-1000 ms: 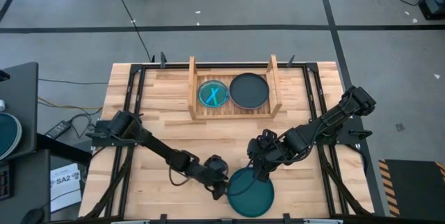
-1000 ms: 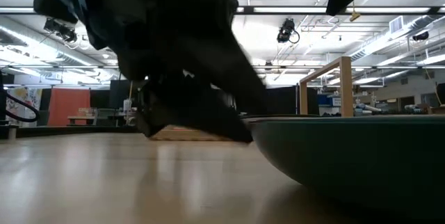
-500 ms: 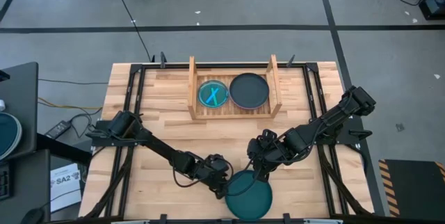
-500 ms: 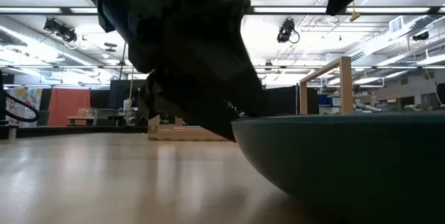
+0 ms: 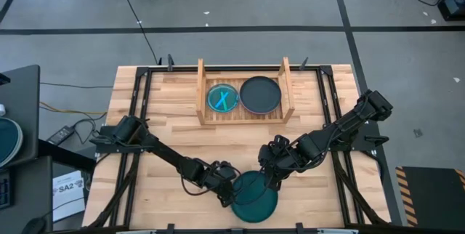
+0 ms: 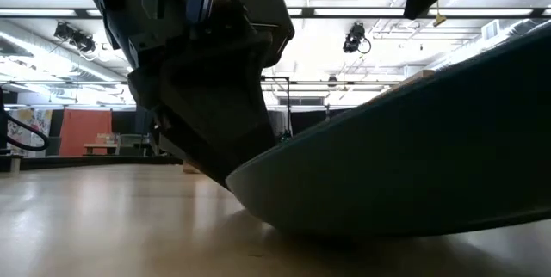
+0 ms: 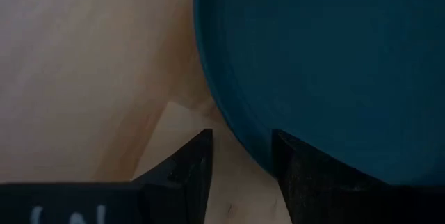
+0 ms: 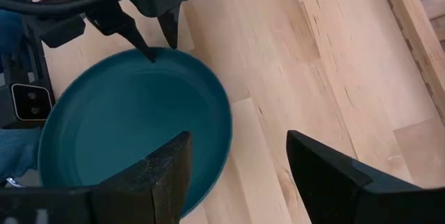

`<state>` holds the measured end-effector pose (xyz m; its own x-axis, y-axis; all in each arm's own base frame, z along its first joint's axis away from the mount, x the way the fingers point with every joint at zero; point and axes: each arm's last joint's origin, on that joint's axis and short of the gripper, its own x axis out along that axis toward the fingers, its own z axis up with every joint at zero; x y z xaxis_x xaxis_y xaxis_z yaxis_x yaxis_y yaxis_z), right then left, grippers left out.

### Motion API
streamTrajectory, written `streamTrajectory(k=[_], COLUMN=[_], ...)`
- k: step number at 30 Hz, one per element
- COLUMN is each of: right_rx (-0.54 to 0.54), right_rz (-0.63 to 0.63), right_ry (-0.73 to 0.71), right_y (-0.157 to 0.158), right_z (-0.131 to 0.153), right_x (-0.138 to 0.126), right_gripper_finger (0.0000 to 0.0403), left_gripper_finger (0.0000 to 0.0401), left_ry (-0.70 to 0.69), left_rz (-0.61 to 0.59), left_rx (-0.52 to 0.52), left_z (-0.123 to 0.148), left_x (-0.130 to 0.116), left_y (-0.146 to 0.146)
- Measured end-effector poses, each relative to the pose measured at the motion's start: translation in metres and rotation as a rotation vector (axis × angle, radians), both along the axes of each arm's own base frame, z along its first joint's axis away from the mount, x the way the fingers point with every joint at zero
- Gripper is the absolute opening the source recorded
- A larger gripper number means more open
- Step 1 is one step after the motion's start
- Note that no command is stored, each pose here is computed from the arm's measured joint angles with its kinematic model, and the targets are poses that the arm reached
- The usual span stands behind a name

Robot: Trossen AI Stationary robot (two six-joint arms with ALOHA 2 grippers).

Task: Place and stack plates onto a shelf
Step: Stack the large black plate on top of the large black plate on the shelf

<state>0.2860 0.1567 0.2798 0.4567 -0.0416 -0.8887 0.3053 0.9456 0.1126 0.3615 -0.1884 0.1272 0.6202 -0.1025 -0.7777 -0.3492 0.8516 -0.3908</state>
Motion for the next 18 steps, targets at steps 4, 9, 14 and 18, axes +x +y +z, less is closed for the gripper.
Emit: streamTrajectory(k=[4,9,14,18], right_rx=[0.000,0.000,0.000,0.004], right_rz=[0.000,0.000,0.000,-0.009], right_ry=[0.000,0.000,0.000,-0.001], right_y=[-0.0001,-0.0001,-0.0001,0.0000], right_z=[0.0000,0.0000,0.0001,0.0001], right_x=[0.0001,0.0001,0.0001,0.0001], right_gripper_finger=[0.0239,0.0239,0.0239,0.0239], left_gripper_finger=[0.0127,0.0083,0.0025,0.0013], left_ry=[0.003,0.005,-0.003,-0.010], left_rz=[0.000,0.000,0.003,-0.006], left_rx=[0.003,0.003,0.000,0.017], left_z=[-0.0003,-0.0005,0.0004,0.0018], left_x=[-0.0003,-0.0004,0.0004,0.0007], left_y=[0.0002,0.0004,0.0006,0.0017])
